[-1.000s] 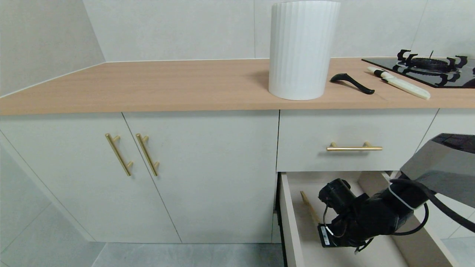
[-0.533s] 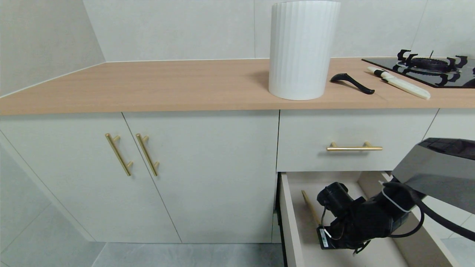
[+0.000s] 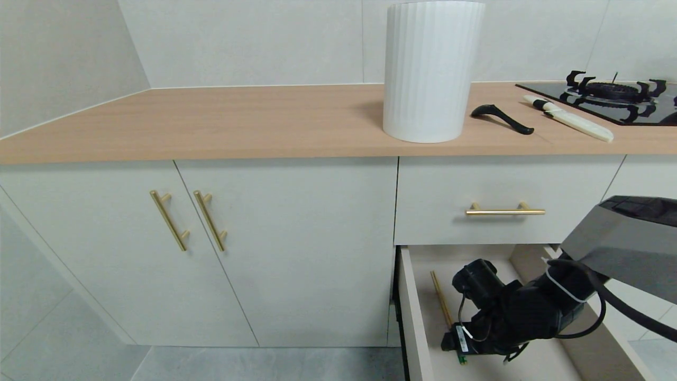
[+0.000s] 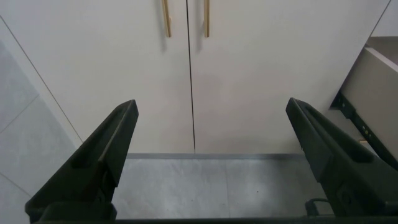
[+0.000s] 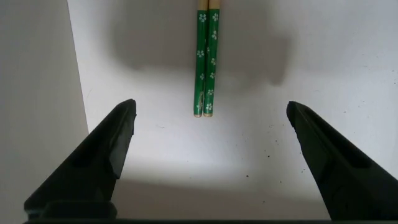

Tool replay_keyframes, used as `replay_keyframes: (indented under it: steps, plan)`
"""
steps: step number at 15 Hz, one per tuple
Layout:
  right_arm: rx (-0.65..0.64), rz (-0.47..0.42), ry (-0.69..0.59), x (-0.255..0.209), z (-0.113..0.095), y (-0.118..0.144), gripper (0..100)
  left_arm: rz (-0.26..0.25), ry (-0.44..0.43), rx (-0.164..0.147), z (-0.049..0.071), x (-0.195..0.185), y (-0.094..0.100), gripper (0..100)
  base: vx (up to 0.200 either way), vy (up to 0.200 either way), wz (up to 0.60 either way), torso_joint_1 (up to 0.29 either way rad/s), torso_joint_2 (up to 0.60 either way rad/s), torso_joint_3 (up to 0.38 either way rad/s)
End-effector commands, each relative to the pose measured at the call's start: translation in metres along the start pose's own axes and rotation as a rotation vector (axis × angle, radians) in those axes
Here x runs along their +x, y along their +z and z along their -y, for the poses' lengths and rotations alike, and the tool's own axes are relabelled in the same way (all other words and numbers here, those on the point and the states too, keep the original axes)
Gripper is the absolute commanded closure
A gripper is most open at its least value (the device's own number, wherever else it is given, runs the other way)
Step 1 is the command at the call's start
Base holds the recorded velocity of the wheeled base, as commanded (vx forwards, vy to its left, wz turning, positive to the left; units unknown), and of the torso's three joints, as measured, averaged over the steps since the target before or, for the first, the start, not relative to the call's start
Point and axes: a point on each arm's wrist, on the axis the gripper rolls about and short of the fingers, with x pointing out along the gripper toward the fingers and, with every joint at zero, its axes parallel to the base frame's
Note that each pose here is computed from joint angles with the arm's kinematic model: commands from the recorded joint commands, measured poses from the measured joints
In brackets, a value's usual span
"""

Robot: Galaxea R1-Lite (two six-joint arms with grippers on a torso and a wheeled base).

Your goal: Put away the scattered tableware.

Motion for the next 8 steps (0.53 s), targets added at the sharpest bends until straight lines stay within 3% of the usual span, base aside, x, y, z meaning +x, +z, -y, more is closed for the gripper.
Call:
replay_keyframes:
  steps: [1, 5, 6, 7, 8]
  plan:
    - [0.003, 0.036, 0.015, -0.014, 0.0, 0.004, 0, 0.0, 0.002, 0.0, 0.0, 0.0, 0.0, 0, 0.0, 0.0, 0.0, 0.0, 0.0, 0.0]
    - [0.02, 0.207, 0.054, -0.08, 0.005, 0.012, 0, 0.0, 0.002, 0.0, 0.0, 0.0, 0.0, 0, 0.0, 0.0, 0.0, 0.0, 0.0, 0.0]
    - [0.029, 0.327, 0.066, -0.119, 0.009, 0.014, 0, 0.0, 0.002, 0.0, 0.0, 0.0, 0.0, 0, 0.0, 0.0, 0.0, 0.0, 0.0, 0.0]
    - [0.038, 0.387, 0.088, -0.141, 0.013, 0.012, 0, 0.0, 0.002, 0.0, 0.0, 0.0, 0.0, 0, 0.0, 0.0, 0.0, 0.0, 0.0, 0.0]
    - [0.038, 0.395, 0.091, -0.144, 0.013, 0.012, 0, 0.0, 0.0, 0.0, 0.0, 0.0, 0.0, 0, 0.0, 0.0, 0.0, 0.0, 0.0, 0.0]
